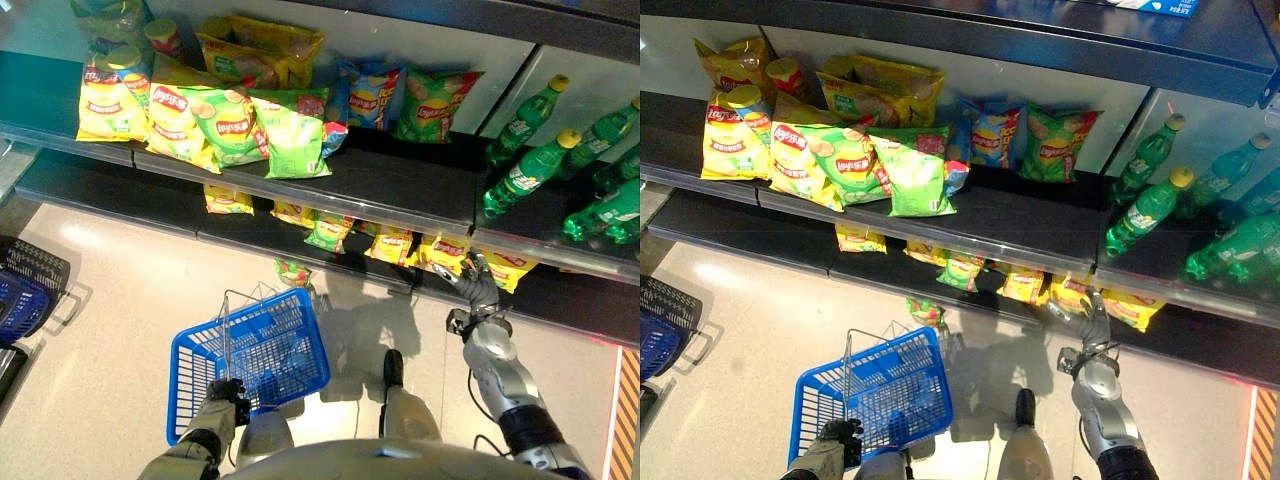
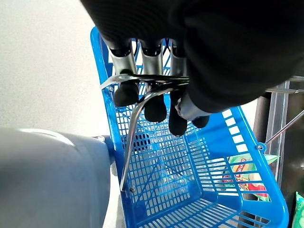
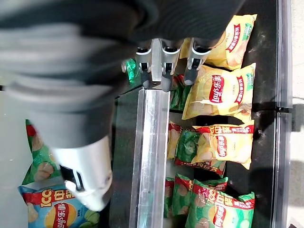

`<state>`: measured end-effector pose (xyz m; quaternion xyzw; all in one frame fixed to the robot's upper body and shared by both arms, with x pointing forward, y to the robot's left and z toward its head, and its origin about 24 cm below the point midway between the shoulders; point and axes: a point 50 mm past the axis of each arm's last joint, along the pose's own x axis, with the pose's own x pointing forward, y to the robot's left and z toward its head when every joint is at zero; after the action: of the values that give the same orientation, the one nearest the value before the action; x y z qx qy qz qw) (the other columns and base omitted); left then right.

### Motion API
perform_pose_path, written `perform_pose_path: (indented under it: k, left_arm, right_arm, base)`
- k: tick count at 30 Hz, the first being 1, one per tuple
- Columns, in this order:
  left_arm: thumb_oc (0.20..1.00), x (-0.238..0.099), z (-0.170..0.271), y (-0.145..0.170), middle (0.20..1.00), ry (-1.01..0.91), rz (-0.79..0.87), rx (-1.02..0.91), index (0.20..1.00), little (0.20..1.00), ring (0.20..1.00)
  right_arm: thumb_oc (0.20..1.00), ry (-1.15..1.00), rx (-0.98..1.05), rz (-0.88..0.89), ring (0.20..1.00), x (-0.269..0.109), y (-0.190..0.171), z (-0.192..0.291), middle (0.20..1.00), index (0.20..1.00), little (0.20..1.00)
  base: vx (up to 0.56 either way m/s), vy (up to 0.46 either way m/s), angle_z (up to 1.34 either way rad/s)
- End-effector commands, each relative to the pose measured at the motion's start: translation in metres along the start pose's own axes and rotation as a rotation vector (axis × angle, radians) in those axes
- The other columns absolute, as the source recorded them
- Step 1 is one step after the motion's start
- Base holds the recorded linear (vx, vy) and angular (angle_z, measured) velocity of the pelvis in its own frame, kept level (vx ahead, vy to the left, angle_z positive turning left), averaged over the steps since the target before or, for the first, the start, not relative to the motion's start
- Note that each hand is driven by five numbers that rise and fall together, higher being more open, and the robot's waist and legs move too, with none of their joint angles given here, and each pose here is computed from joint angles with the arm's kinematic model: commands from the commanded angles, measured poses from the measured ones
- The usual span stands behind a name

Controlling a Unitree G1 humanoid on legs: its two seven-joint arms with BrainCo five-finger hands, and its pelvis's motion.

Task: Pick up the snacks into the basket

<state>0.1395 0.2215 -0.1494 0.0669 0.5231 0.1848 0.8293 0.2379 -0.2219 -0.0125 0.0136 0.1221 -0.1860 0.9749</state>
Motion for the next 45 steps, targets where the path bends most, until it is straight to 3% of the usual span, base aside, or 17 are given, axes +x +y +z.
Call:
perform_pose_path:
  k: [1, 10, 15, 27, 34, 45]
  left_arm:
    - [0.200, 0.004, -0.001, 0.015, 0.200, 0.038, 0.051, -0.045, 0.200, 0.200, 0.200]
    - [0.200, 0.004, 0.003, 0.014, 0.200, 0.013, 0.066, 0.069, 0.200, 0.200, 0.200]
    - [0.200, 0.004, 0.017, 0.009, 0.200, -0.067, 0.060, 0.227, 0.200, 0.200, 0.200]
    - [0.200, 0.001, 0.043, -0.007, 0.200, -0.178, 0.041, 0.357, 0.200, 0.200, 0.200]
    - [0.200, 0.000, 0.046, -0.008, 0.200, -0.199, 0.028, 0.395, 0.200, 0.200, 0.200]
    - [0.200, -0.003, 0.054, -0.016, 0.200, -0.254, 0.012, 0.417, 0.200, 0.200, 0.200]
  right_arm:
    - [1.000, -0.121, 0.029, -0.002, 1.000, 0.004, 0.000, 0.025, 1.000, 1.000, 1.000]
    - [1.000, -0.254, 0.048, -0.039, 1.000, 0.001, -0.011, 0.054, 1.000, 1.000, 1.000]
    - [1.000, -0.422, 0.046, -0.126, 1.000, 0.002, -0.032, 0.094, 1.000, 1.000, 1.000]
    - [1.000, -0.591, 0.156, -0.301, 1.000, 0.006, -0.075, 0.142, 1.000, 1.000, 1.000]
    - [1.000, -0.530, 0.131, -0.363, 1.000, 0.025, -0.089, 0.143, 1.000, 1.000, 1.000]
    - [1.000, -0.453, 0.013, -0.282, 1.000, 0.073, -0.064, 0.180, 1.000, 1.000, 1.000]
  base:
    - [0.00, 0.000, 0.00]
    - [0.00, 0.000, 0.00]
    - [-0.02, 0.002, -0.01]
    - [0.00, -0.001, -0.01]
    - [-0.01, 0.001, 0.00]
    - [-0.04, 0.003, -0.04]
